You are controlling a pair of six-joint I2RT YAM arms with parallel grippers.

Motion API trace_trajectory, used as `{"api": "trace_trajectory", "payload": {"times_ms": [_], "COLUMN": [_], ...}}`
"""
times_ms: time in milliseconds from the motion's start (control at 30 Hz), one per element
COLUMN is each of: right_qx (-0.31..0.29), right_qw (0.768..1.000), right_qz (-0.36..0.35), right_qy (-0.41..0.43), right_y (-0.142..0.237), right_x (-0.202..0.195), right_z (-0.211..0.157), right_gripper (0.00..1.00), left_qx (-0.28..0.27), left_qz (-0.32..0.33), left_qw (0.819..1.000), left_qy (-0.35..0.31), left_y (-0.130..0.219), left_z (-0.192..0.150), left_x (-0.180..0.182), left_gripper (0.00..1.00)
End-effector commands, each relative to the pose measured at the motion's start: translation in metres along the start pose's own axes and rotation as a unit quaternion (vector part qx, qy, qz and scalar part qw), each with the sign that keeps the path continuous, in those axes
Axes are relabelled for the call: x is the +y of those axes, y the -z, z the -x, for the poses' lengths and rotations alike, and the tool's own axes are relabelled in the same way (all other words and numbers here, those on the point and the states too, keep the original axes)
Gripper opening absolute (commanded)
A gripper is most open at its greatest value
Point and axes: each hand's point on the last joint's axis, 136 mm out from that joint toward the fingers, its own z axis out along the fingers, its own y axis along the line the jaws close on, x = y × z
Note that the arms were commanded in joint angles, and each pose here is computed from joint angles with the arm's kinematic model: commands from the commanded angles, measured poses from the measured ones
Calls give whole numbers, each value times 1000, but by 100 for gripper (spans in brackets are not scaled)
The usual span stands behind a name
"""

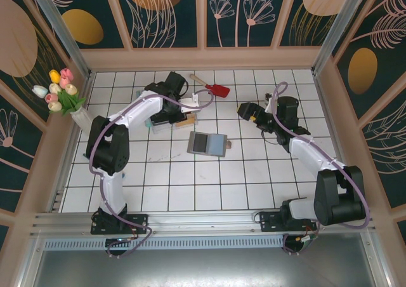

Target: Take the credit cards out of the card holder

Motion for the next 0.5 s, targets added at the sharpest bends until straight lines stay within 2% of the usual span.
{"api": "trace_trajectory", "payload": {"times_ms": [0, 333, 467], "right_qx": [-18, -16, -14], "right_qw": [1000, 1000, 1000], "right_qz": [11, 21, 20], "right_qy": [3, -7, -8], "right_y": [10, 10, 11], "right_x": [3, 2, 2], "right_z": [5, 6, 4], "right_gripper": [99, 99, 99], "left_qx": [10, 23, 21], "left_qz": [-5, -11, -24], "left_qw": [1000, 1000, 999], "left_qy": [-13, -17, -13], "left_y": [-13, -24, -25], "left_z": [-4, -8, -10], "left_x": [2, 11, 7], "left_gripper": [0, 0, 7]}}
